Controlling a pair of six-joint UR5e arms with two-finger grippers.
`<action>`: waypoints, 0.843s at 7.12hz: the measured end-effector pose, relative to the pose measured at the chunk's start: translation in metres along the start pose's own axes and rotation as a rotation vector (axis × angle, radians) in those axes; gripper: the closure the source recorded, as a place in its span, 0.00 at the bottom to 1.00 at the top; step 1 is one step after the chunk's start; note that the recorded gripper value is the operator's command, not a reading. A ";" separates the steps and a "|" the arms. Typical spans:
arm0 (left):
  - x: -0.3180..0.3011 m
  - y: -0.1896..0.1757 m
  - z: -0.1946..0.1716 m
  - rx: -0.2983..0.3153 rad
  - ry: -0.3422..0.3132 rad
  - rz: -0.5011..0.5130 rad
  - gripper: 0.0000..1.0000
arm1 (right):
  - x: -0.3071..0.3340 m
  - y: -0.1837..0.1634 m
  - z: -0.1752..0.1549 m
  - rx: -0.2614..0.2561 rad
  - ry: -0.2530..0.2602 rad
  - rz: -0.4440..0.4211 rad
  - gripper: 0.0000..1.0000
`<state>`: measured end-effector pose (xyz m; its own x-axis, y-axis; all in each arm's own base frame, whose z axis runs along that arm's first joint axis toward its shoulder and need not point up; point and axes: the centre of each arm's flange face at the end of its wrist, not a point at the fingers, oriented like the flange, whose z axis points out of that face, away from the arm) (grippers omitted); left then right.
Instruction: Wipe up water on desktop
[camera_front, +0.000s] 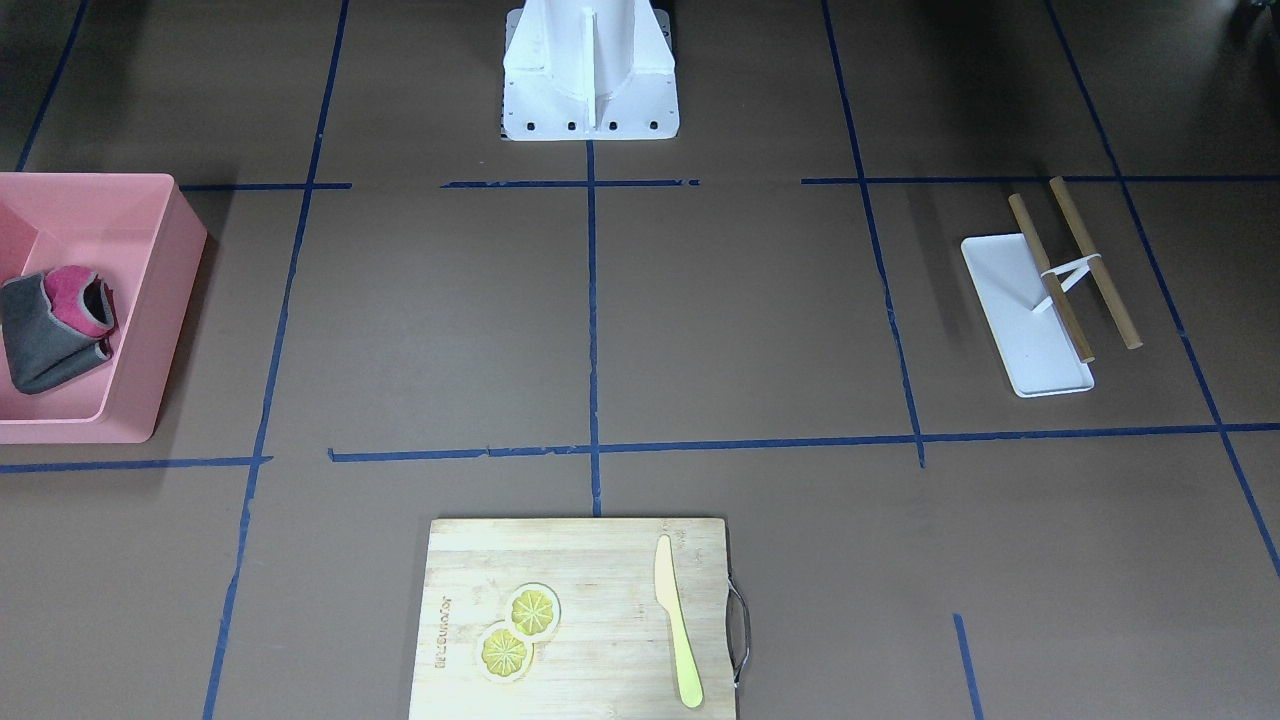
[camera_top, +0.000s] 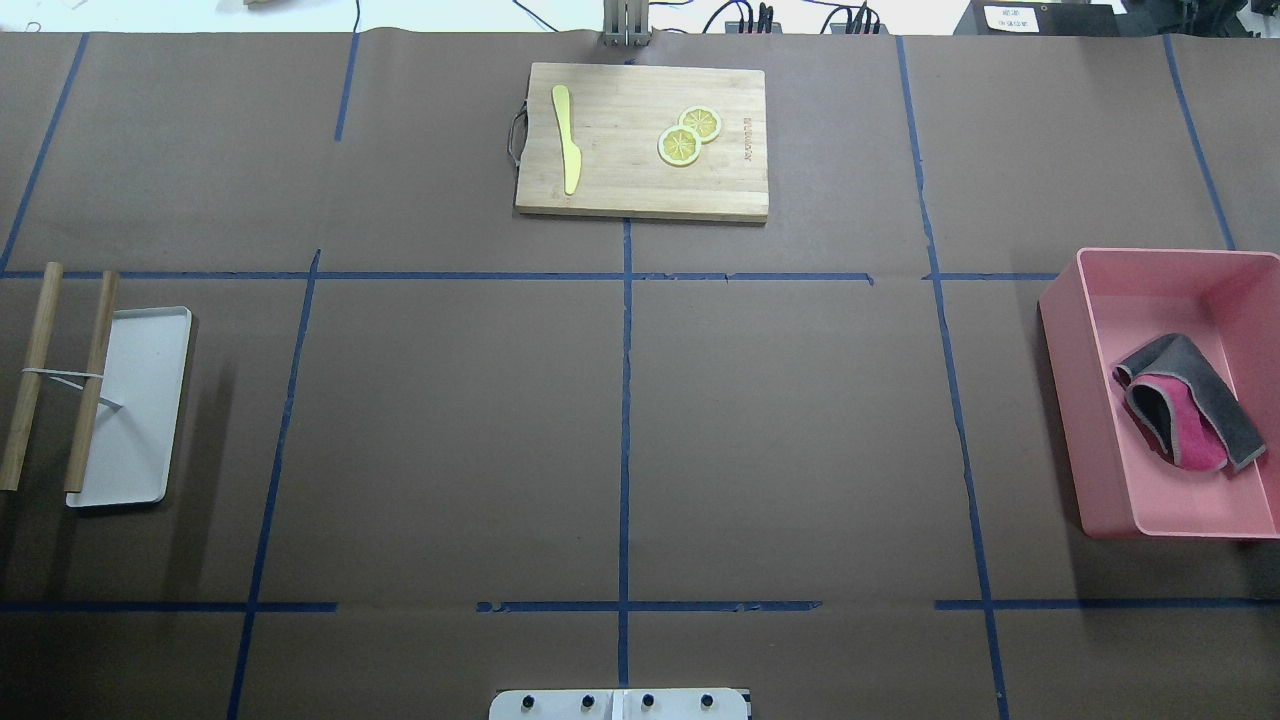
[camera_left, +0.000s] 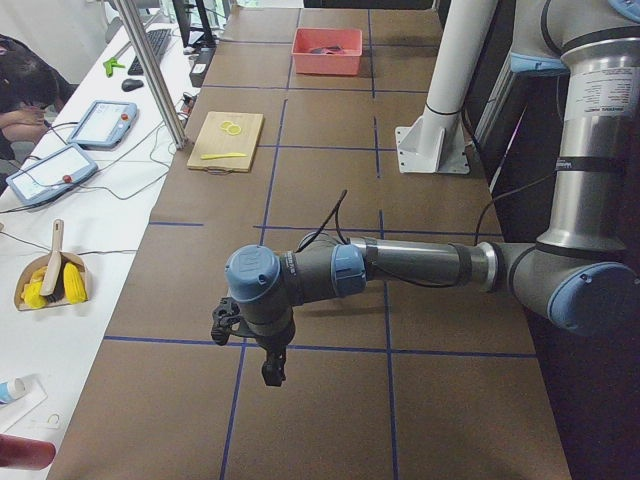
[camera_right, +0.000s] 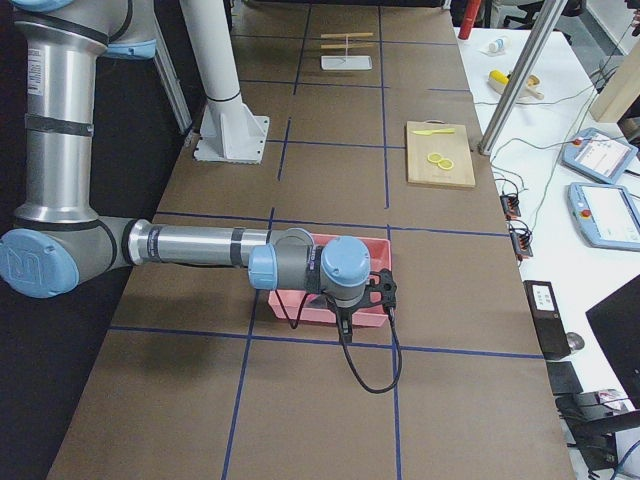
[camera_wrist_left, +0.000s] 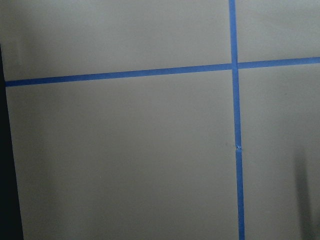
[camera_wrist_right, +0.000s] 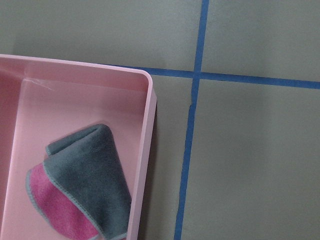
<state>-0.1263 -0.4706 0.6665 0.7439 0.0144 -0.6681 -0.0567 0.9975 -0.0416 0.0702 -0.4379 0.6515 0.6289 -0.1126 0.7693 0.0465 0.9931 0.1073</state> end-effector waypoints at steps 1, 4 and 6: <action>0.003 -0.002 0.007 -0.009 0.002 -0.030 0.00 | 0.007 0.004 0.003 -0.005 -0.002 0.001 0.00; 0.032 -0.013 0.034 0.007 0.011 -0.045 0.00 | 0.017 0.007 0.008 -0.016 0.016 0.046 0.00; 0.037 -0.007 0.044 0.023 0.043 -0.040 0.00 | 0.019 0.005 0.008 -0.016 0.021 0.087 0.00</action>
<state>-0.0694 -0.4742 0.6745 0.7157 -0.0276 -0.6978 -0.0120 0.9986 -0.0519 0.0759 -0.4351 0.6713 0.6469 -0.0256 0.7622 0.0037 0.9995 0.0305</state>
